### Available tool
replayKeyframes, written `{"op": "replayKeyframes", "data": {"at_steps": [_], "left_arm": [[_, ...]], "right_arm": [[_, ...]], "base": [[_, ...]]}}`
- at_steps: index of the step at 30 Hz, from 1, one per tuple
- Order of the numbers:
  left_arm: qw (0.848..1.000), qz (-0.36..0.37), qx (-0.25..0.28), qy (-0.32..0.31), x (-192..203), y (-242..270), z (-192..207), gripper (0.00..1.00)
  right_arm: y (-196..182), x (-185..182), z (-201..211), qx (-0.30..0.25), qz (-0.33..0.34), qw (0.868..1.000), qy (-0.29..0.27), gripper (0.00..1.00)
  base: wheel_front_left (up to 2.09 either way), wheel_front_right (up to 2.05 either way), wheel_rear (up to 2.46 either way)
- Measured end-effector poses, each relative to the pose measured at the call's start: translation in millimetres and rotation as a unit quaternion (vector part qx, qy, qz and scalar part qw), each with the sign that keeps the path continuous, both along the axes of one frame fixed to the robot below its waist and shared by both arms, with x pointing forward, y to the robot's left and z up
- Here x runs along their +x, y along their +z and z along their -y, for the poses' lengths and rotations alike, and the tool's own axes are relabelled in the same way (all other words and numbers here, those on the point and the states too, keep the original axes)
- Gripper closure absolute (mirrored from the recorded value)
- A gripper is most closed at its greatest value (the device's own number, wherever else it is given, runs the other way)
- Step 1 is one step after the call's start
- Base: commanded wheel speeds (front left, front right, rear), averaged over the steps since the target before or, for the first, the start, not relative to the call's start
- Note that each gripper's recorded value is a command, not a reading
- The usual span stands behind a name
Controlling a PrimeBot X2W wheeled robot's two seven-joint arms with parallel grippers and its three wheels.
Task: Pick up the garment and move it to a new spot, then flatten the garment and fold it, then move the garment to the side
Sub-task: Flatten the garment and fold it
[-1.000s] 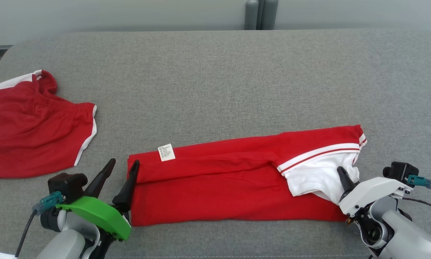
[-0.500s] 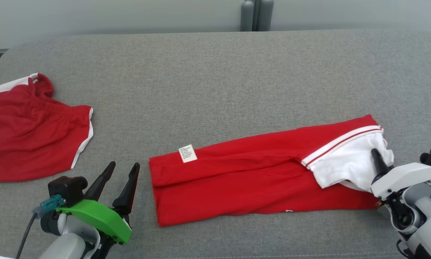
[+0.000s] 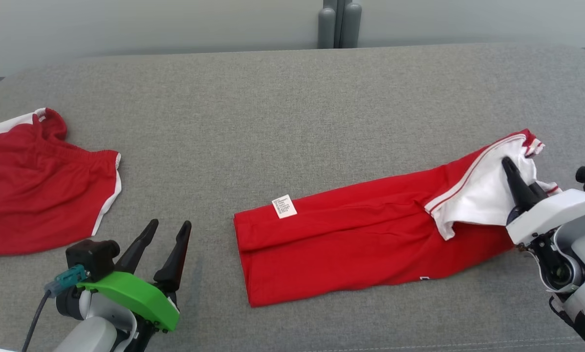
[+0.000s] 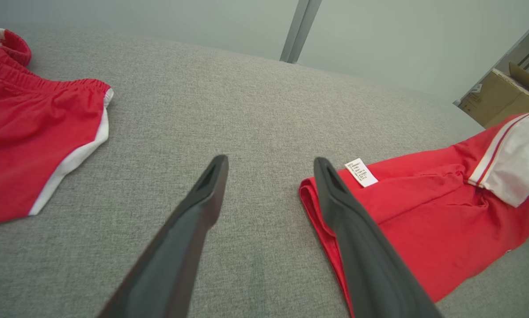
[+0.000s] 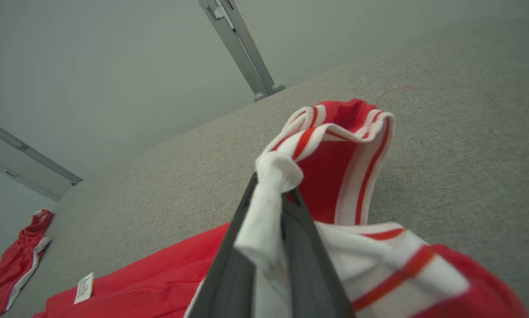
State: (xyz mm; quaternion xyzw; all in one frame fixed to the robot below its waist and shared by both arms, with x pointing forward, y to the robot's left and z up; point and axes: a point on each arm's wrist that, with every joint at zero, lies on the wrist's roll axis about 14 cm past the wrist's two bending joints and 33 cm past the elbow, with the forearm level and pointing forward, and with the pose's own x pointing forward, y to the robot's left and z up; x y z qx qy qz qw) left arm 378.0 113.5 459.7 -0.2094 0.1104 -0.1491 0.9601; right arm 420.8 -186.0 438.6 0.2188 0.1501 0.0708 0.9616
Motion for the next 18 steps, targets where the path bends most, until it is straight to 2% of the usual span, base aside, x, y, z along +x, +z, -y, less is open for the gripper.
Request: {"op": "replayKeyframes", "data": {"at_steps": [8,13,18], "left_arm": [[1.0,0.003,0.002,0.005,-4,3,-4,0.0],[1.0,0.002,0.003,0.012,-9,4,-8,0.0],[1.0,0.003,0.004,0.025,-16,5,-16,0.0]], "right_arm": [[34,0,-55,0.004,0.064,0.994,0.092,1.0],[34,-16,-100,-0.006,0.075,0.983,0.169,1.0],[32,-23,-125,-0.018,0.078,0.974,0.213,1.0]], "base": [[0.0,0.0,0.0],[0.0,0.0,0.0],[0.0,0.0,0.0]]}}
